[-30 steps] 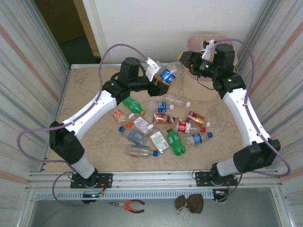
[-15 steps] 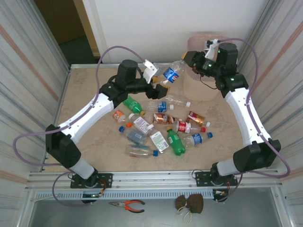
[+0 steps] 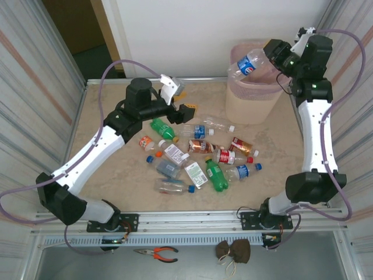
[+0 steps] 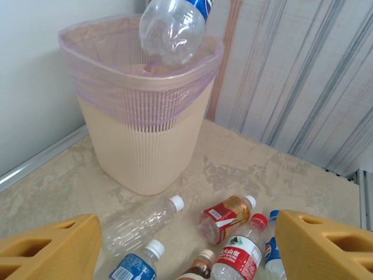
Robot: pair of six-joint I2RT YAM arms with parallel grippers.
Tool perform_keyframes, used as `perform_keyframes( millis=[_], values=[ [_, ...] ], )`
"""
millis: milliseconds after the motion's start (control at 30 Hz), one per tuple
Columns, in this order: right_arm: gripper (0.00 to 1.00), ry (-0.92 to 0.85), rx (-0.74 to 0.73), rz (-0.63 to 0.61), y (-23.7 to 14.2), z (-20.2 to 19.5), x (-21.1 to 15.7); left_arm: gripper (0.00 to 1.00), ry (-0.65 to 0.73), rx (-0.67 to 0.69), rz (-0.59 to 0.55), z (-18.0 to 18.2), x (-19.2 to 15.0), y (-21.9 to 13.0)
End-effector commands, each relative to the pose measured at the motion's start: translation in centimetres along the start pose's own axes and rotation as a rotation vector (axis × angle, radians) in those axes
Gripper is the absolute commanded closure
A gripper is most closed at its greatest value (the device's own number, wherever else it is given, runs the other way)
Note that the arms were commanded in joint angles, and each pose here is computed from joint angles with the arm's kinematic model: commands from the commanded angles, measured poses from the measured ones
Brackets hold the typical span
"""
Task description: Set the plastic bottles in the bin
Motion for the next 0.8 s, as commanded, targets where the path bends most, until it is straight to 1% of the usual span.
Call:
perform_keyframes(
  millis=[0, 100, 267, 400, 600, 767],
  values=[
    [0.71, -0.109, -0.133, -0.055, 1.1, -2.0, 1.6, 0.22, 0.001, 0.045, -0.010, 0.4, -0.1, -1.2],
    [0.71, -0.173, -0.202, -0.038, 2.9, -3.8, 1.9, 0.22, -0.009, 0.064, -0.006, 0.6, -0.6, -1.7],
    [0.71, -0.298, -0.244, 0.101, 5.7, -5.9, 0.7, 0.22, -0.027, 0.103, 0.001, 1.3, -1.4, -2.6],
    [0.71, -0.345, -0.262, 0.206, 7.2, -7.7, -1.2, 0.22, -0.048, 0.122, 0.009, 1.9, -2.0, -3.0],
    [0.71, -0.362, -0.289, 0.317, 9.2, -10.2, -4.3, 0.22, -0.070, 0.143, 0.025, 2.5, -2.9, -3.3],
    [0.71, -0.376, -0.297, 0.403, 11.1, -11.5, -7.5, 0.22, -0.080, 0.160, 0.030, 2.8, -3.4, -3.5]
  ],
)
Point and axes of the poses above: each hand's point on the last joint's axis, 136 mm out from that joint toward the fingers, its own y axis out along the fingers, its own z axis along the line the jaws close on, x = y × z, the point moved 5 cm from there along -y, back along the fingers, and after that the axes turned 10 degrees about -y, right-handed, at the moved point
